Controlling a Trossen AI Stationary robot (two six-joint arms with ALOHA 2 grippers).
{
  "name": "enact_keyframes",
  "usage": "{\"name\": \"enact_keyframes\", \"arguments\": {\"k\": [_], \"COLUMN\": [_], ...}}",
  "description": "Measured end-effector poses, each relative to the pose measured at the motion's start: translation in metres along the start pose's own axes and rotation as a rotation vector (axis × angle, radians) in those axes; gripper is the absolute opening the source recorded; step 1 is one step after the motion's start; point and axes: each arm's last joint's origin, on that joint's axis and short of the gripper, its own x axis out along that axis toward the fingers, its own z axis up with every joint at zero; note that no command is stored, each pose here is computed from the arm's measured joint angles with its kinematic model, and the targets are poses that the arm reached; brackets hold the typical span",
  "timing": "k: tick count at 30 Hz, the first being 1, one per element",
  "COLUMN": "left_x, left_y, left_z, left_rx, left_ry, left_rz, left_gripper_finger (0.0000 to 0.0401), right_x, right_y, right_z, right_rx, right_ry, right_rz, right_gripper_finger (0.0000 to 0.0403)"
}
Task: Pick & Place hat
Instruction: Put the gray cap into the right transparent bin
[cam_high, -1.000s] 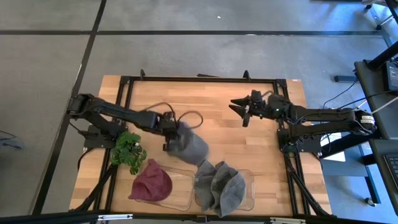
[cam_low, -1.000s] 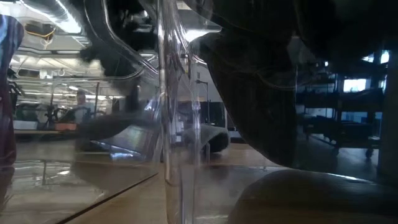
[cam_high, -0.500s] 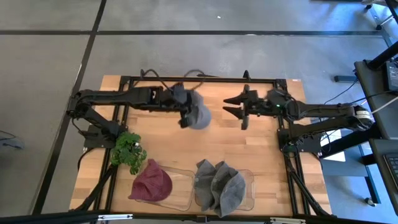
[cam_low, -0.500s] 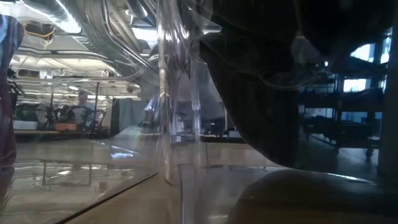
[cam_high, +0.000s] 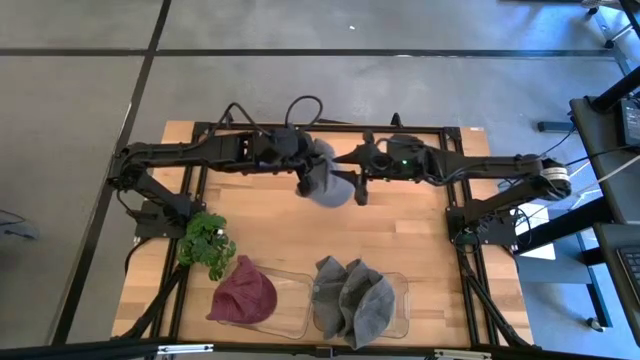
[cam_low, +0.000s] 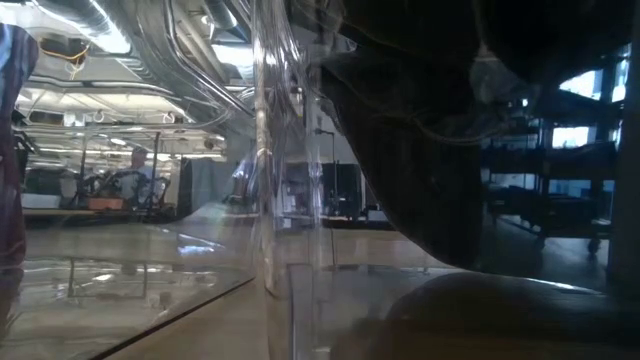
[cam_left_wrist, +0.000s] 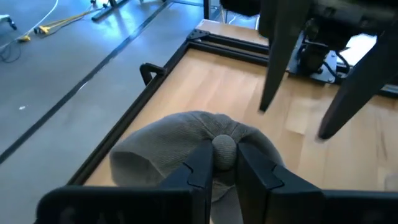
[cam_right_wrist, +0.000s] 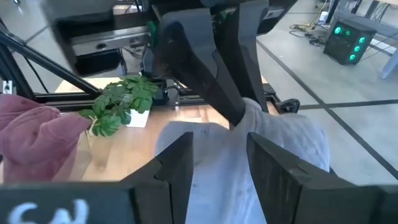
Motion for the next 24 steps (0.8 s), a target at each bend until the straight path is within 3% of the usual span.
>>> {"name": "enact_keyframes", "arguments": {"k": [8, 19, 24], "left_x": [-0.002, -0.002, -0.002], "left_y": [-0.005, -0.005, -0.006], "left_z": [-0.001, -0.001, -0.002], "left_rx": [0.000, 0.002, 0.006], "left_ry": [-0.002, 0.001, 0.019], "left_rz": [-0.017, -0.017, -0.049], "left_gripper_finger": [0.0038, 0.0038, 0.0040], "right_x": [0.014, 0.017, 0.016], "right_y": [-0.001, -0.002, -0.002], "right_z": [-0.005, -0.006, -0.007], "right_rx": [0.000, -0.002, -0.038], "right_ry": [0.031, 0.038, 0.050], "right_rz": [-0.063, -0.089, -0.140], "right_gripper_finger": [0.0159, 0.0273, 0.0292]}}
